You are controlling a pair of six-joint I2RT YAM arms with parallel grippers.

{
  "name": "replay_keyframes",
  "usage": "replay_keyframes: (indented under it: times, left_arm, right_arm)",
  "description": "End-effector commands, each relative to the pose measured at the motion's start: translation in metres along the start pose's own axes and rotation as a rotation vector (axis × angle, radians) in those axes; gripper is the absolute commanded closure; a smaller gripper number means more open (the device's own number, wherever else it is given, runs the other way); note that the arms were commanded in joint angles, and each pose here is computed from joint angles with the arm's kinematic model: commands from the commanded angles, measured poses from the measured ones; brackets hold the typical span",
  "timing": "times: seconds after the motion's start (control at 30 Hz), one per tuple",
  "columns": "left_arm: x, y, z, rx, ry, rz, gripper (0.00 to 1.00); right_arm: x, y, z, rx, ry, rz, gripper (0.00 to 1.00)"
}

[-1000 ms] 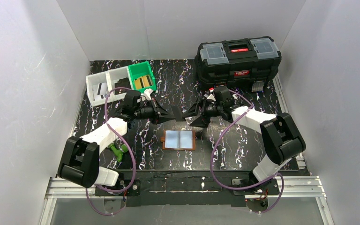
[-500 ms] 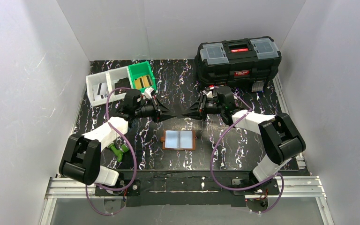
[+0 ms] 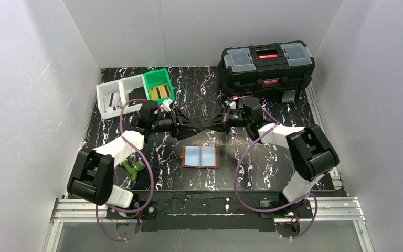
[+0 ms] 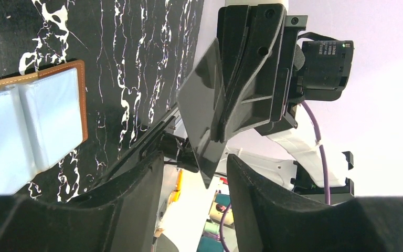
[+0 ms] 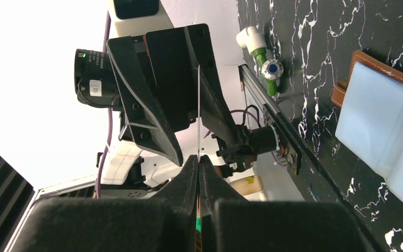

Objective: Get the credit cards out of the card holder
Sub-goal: Place the credit card in the storage box.

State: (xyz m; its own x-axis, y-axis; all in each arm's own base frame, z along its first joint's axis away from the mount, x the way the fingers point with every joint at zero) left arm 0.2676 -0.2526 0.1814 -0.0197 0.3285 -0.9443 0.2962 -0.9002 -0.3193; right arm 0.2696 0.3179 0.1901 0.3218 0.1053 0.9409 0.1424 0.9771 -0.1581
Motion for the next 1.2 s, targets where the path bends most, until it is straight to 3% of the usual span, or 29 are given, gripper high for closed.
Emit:
replay_keyframes:
  times: [0.0,0.1,0.43,0.5,0.53,0.7,0.8,0.9,1.17]
  left_arm:
    - [-0.008,0.000,-0.005,0.005,0.016,0.030,0.54]
    - [-0.012,0.003,-0.010,-0.002,0.013,0.048,0.58]
    - [-0.018,0.006,-0.018,-0.021,0.017,0.062,0.97]
    - [-0.017,0.007,-0.018,-0.019,0.020,0.059,1.00]
    - [-0.016,0.007,-0.018,-0.019,0.021,0.055,1.00]
    - [-0.015,0.004,-0.016,-0.024,0.048,0.021,1.00]
    - [-0.015,0.001,-0.015,-0.024,0.067,0.000,1.00]
    - [-0.016,-0.001,-0.014,-0.022,0.079,-0.010,1.00]
    - [-0.016,-0.019,-0.023,-0.060,0.192,-0.197,1.00]
  right_arm:
    - [0.011,0.003,0.014,0.069,-0.027,-0.047,0.99]
    - [0.009,0.007,0.018,0.080,-0.025,-0.039,0.99]
    - [0.001,0.006,0.021,0.074,-0.040,-0.005,0.99]
    - [-0.003,0.005,0.020,0.065,-0.041,0.026,0.97]
    - [-0.005,0.004,0.020,0.057,-0.041,0.046,0.91]
    - [-0.009,-0.001,0.019,0.008,-0.083,0.142,0.36]
    - [-0.006,-0.006,0.020,-0.022,-0.137,0.188,0.15]
    - [-0.006,-0.013,0.020,-0.052,-0.162,0.227,0.02]
    - [-0.014,-0.041,0.015,-0.182,-0.204,0.333,0.02]
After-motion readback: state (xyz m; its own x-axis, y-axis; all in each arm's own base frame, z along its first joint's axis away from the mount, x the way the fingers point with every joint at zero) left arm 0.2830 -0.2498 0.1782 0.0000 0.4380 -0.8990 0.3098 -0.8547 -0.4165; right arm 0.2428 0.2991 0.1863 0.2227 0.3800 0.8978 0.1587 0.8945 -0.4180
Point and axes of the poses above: each gripper's point midway between its finger pads, its own y axis out along the fingers, its own x axis along the line the jaws close on, z = x × y, the point moved 1 cm from there along -y, back along the fingers, and after that the axes turned 8 degrees about y, right-handed, at the moved point
